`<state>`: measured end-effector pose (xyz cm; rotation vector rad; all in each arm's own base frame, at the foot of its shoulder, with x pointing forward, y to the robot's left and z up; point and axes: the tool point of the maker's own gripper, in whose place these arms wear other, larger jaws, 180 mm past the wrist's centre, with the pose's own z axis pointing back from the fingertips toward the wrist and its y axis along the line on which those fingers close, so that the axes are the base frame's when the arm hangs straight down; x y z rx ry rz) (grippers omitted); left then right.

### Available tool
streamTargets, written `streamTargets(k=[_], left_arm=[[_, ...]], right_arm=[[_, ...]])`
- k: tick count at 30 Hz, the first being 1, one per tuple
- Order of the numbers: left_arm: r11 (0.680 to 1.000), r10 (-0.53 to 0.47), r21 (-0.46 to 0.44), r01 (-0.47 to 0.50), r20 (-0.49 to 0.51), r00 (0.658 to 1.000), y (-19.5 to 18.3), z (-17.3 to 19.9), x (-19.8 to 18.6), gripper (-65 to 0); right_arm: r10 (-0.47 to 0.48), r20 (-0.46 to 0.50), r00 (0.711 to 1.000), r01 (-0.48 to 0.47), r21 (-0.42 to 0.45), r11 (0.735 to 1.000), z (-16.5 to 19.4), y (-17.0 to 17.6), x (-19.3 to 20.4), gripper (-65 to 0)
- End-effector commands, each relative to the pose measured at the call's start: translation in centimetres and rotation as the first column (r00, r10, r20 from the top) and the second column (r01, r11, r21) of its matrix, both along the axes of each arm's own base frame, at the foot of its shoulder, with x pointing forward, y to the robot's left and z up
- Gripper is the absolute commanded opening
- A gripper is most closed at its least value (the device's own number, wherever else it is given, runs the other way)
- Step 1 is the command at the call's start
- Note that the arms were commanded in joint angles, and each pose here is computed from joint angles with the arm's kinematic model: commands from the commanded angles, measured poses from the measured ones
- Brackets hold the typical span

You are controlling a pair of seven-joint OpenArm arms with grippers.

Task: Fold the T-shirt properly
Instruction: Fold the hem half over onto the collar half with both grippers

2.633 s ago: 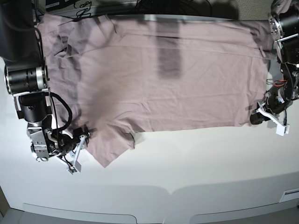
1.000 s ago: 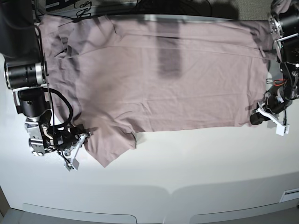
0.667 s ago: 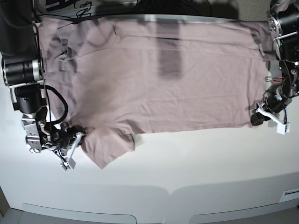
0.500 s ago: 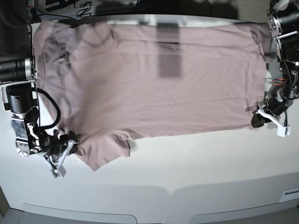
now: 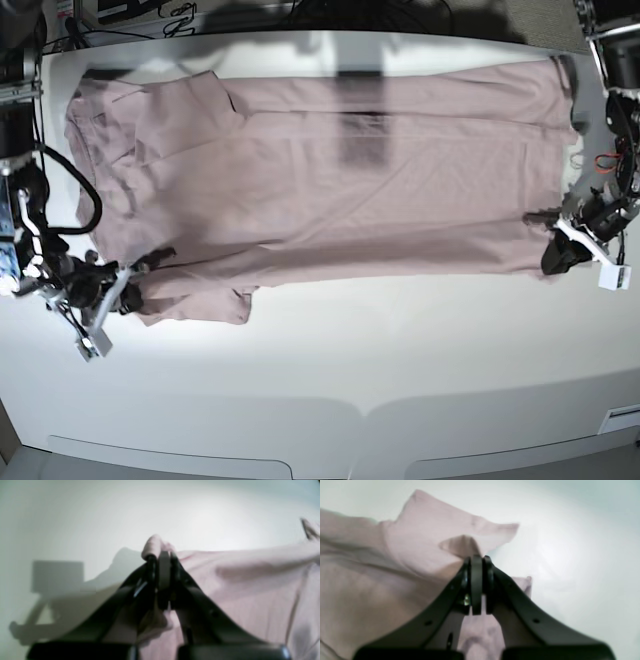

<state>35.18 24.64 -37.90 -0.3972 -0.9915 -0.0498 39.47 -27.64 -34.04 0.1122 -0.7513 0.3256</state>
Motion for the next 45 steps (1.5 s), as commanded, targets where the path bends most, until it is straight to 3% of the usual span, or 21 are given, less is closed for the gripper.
streamTargets(k=[1, 4, 8, 24, 35, 45], left_arm=[[1.0, -0.003, 0.006, 0.003, 0.077, 0.997, 0.7, 2.6, 0.6, -65.0], [1.0, -0.008, 0.019, 0.006, 0.094, 0.996, 1.2, 3.8, -1.0, -65.0], [0.998, -0.021, 0.062, 0.016, 0.078, 0.997, 1.9, 4.4, -3.1, -65.0], [0.996, -0.038, 0.081, 0.045, -0.087, 0.995, 2.0, 0.0, -9.2, -65.0], [0.985, -0.05, 0.155, 0.079, -0.182, 0.982, 2.6, -2.5, -12.3, -65.0], [0.984, -0.05, 0.158, 0.08, -0.185, 0.981, 2.6, -2.6, -12.6, -65.0]], right_arm=[[-0.029, 0.067, 0.997, 0.028, 0.024, 0.999, 2.5, -1.2, 0.6, -65.0], [-0.061, 0.077, 0.995, 0.055, 0.075, 0.996, 2.7, -2.3, -1.5, -65.0], [-0.079, 0.072, 0.994, 0.074, 0.067, 0.995, 2.4, -4.0, -4.9, -65.0], [-0.145, -0.082, 0.986, 0.155, 0.121, 0.981, -3.1, -5.3, -17.3, -65.0], [-0.162, -0.134, 0.978, 0.181, 0.145, 0.973, -5.0, -4.4, -19.8, -65.0], [-0.164, -0.162, 0.973, 0.187, 0.141, 0.972, -5.6, -4.3, -21.0, -65.0]])
